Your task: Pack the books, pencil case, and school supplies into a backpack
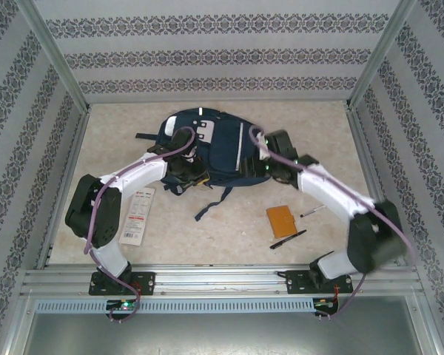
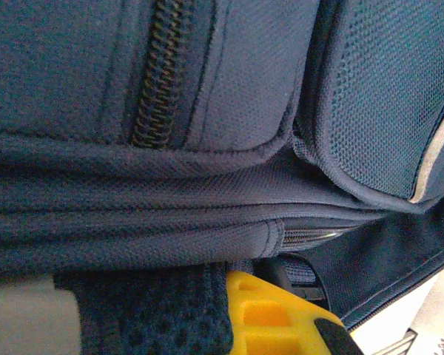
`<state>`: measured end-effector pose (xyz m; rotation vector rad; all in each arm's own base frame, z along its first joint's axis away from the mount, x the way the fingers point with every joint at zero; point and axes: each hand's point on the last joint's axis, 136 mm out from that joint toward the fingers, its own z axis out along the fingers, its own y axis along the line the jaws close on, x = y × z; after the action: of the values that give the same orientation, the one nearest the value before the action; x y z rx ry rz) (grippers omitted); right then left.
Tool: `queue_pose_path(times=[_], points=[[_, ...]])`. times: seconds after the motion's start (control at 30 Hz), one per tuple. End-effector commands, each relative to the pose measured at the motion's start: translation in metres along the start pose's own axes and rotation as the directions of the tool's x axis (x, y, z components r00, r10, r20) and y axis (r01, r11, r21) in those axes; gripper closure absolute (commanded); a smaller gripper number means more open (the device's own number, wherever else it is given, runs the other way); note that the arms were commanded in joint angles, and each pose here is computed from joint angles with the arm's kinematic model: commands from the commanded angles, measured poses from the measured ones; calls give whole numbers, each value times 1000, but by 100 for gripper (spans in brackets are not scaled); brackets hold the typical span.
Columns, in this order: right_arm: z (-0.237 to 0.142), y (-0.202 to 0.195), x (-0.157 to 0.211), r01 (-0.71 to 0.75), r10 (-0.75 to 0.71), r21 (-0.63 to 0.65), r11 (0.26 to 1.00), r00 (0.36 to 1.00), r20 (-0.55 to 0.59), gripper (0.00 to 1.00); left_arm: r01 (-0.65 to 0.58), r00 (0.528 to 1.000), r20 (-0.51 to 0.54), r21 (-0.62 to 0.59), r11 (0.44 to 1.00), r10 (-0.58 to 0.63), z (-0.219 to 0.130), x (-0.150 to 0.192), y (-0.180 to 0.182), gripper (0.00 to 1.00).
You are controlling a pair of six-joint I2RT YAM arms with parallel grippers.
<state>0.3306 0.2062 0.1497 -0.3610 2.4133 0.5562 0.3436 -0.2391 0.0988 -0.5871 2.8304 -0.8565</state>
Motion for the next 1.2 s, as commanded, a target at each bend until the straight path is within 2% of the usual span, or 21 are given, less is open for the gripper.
queue_pose_path(times=[0.0,0.03,0.07,0.13,0.2,0.23,0.4,0.5,0.6,0.77,0.97,1.17], points=[[-10,53,36,276,-271,-197,941,961,51,32,7,997,-76,136,991,3,-7,15,-41,100],[-14,74,51,378,-365,-271,885,926,98,31,5,998,-70,141,990,5,-9,17,-44,100],[-16,89,61,462,-437,-293,837,887,151,30,3,998,-64,142,990,6,-11,18,-45,100],[-17,113,72,637,-563,-252,729,766,310,29,15,997,-73,162,987,-3,-13,23,-50,100],[-17,126,74,745,-610,-166,647,635,474,32,51,993,-112,207,977,-28,-12,29,-57,100],[-17,127,67,757,-602,-118,642,593,534,36,63,991,-126,222,973,-35,-12,32,-60,100],[4,113,45,764,-647,47,644,511,566,44,59,993,-116,240,969,-32,-17,38,-68,100],[12,103,42,760,-664,88,644,497,559,45,63,993,-116,242,968,-36,-18,39,-69,100],[25,88,45,746,-670,102,658,519,530,45,81,993,-103,255,964,-57,-18,38,-67,100],[40,72,50,708,-647,108,698,558,520,54,110,991,-107,260,959,-85,-16,38,-65,100],[39,84,68,732,-633,42,680,557,538,66,111,991,-97,267,957,-88,-17,33,-72,100],[28,93,78,778,-632,-6,629,516,578,66,104,993,-73,262,960,-88,-19,30,-72,100]])
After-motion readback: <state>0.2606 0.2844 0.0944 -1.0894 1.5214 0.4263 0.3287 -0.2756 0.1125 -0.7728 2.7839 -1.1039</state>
